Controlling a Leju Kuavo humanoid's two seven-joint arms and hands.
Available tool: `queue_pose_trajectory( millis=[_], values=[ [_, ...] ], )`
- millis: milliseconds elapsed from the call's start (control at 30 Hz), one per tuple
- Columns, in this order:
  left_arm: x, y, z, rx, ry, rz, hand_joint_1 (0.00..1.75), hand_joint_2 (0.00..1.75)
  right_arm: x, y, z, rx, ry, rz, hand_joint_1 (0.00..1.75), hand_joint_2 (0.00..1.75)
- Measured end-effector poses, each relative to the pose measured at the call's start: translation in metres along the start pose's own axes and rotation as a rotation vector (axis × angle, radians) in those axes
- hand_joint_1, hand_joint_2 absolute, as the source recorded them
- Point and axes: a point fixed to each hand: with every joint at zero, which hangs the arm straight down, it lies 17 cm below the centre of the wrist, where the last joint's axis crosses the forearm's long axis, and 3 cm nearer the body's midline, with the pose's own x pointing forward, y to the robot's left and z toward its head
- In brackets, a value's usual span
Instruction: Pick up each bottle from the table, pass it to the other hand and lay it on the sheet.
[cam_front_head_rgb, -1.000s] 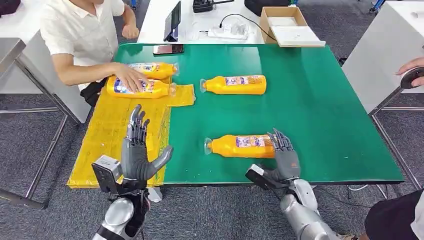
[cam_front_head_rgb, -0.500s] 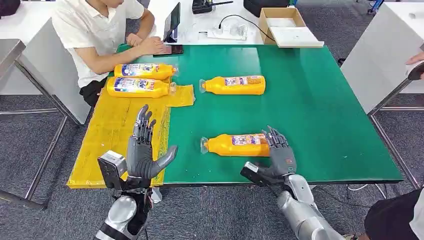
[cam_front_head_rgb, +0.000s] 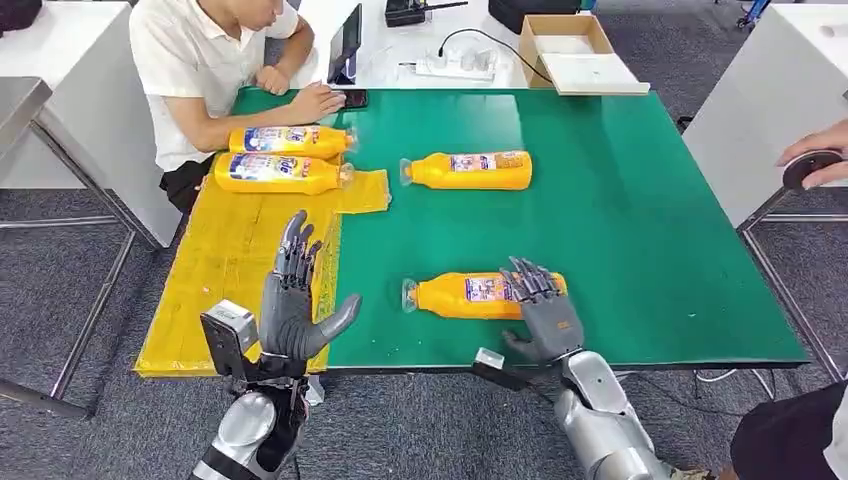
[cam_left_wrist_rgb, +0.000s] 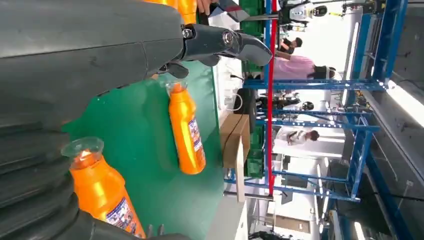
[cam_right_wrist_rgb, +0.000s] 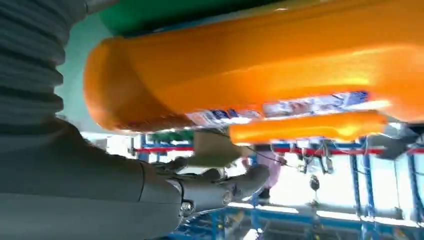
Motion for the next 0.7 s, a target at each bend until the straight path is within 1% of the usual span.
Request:
queue_pose_trajectory(
  millis=[267, 567, 633, 700],
  values=[
    [0.000, 0.000, 0.000, 0.000, 0.000, 0.000, 0.00, 1.75, -0.006, -0.012, 0.003, -0.045, 0.034, -0.009, 0.00, 1.75],
    [0.000, 0.000, 0.000, -0.001, 0.000, 0.000, 0.00, 1.75, -0.008, -0.014, 0.004, -0.053, 0.043, -0.005, 0.00, 1.75],
    [0.000, 0.000, 0.000, -0.001, 0.002, 0.003, 0.00, 1.75, -0.014, -0.010, 0.005, -0.038, 0.073, 0.000, 0.00, 1.75],
    [-0.002, 0.000, 0.000, 0.001, 0.013, 0.013, 0.00, 1.75, -0.031, 0.009, 0.009, 0.029, 0.162, -0.002, 0.00, 1.75]
  ],
)
